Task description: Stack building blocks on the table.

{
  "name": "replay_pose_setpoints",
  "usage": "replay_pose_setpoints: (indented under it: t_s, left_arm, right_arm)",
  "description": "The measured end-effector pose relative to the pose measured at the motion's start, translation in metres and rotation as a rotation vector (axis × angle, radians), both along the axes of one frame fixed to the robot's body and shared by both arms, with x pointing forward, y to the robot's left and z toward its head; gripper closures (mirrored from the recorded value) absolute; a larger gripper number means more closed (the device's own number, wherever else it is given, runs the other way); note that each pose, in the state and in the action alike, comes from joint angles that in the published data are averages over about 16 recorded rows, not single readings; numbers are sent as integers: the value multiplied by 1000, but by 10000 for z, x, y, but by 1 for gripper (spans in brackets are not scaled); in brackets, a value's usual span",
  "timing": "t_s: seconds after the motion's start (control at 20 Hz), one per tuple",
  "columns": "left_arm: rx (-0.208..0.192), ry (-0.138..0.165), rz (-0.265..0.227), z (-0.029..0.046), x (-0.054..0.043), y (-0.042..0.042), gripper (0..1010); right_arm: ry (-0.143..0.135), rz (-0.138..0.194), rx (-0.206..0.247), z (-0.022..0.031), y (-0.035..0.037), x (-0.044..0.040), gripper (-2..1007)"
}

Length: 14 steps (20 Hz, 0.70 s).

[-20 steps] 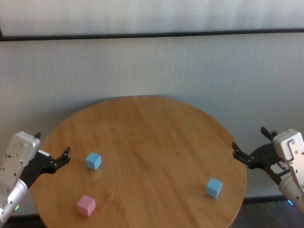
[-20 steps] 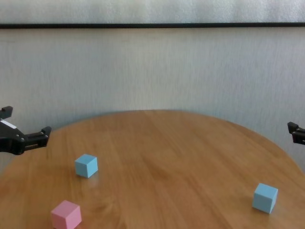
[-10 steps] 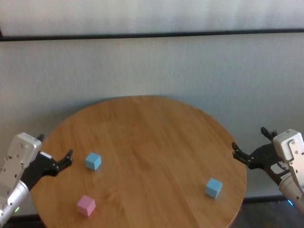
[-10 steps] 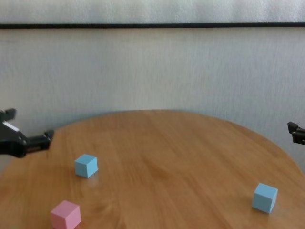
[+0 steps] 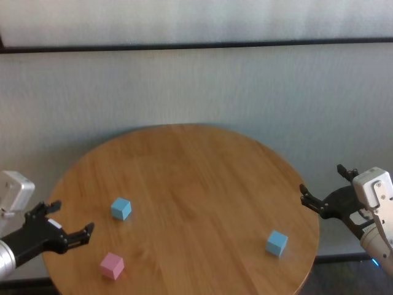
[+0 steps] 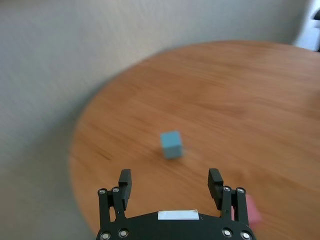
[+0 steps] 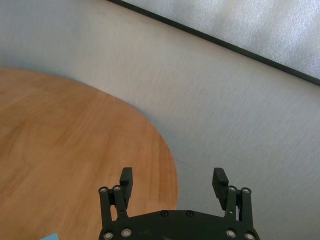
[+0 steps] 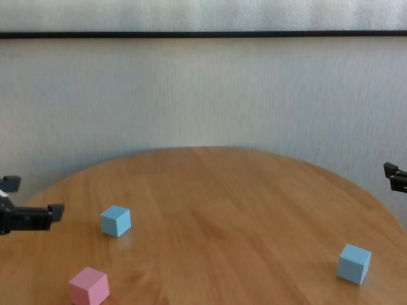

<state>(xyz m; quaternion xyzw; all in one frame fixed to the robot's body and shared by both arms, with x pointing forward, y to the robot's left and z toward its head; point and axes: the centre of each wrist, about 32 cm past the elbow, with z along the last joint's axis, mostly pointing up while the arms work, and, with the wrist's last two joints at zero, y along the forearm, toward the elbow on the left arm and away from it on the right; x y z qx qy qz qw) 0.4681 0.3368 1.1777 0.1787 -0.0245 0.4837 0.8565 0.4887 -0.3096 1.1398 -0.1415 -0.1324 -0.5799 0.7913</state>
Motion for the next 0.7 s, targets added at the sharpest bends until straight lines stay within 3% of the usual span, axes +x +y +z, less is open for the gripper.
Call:
replay_pose_setpoints:
  t_s: [0.35,0.7]
  left_arm:
    - [-34,137,-52,204,-77,-24,8]
    - [-36,210,-56,249,-114,-203,8]
  right_arm:
    - [0,0,0,0,0,0,0]
    - [0,0,0,0,0,0,0]
